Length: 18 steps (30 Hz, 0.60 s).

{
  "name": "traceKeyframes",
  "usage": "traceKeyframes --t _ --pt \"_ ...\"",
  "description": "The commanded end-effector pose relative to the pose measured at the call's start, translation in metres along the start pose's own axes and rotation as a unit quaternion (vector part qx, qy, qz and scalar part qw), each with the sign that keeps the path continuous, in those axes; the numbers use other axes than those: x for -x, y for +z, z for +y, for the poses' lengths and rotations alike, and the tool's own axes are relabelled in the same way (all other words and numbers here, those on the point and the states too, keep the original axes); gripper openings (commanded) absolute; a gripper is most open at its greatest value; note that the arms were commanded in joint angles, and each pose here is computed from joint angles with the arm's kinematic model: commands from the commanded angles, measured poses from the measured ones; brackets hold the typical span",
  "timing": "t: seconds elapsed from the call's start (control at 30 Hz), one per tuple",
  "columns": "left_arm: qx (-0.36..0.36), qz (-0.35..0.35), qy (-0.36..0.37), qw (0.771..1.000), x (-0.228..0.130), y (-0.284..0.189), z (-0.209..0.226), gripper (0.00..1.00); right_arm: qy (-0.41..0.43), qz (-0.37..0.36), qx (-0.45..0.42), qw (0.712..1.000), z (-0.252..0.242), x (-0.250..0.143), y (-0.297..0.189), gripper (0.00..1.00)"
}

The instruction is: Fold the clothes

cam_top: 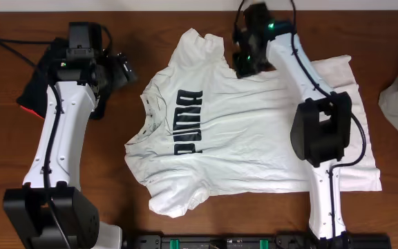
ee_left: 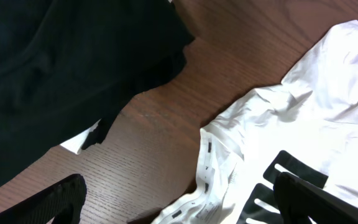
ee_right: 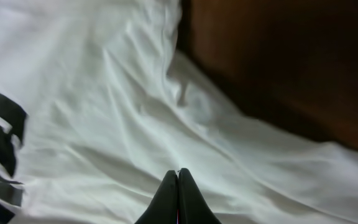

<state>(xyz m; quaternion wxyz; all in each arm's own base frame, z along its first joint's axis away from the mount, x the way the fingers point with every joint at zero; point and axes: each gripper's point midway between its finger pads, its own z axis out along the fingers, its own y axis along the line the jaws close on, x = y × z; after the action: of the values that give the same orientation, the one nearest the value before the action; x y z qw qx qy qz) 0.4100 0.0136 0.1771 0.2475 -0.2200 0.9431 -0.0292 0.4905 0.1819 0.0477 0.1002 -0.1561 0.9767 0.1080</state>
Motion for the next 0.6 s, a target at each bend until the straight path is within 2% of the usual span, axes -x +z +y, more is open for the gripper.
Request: traceKeyframes --t 0.0,0.57 --pt "0.008 0.000 0.001 1.000 0.001 0.002 0.003 0.98 0.008 0.014 0.021 1.000 0.016 -0.010 0.015 0.01" --pt "0.008 0.000 0.001 1.000 0.001 0.002 0.003 0.98 0.017 -0.023 0.012 1.000 0.010 -0.009 0.055 0.01"
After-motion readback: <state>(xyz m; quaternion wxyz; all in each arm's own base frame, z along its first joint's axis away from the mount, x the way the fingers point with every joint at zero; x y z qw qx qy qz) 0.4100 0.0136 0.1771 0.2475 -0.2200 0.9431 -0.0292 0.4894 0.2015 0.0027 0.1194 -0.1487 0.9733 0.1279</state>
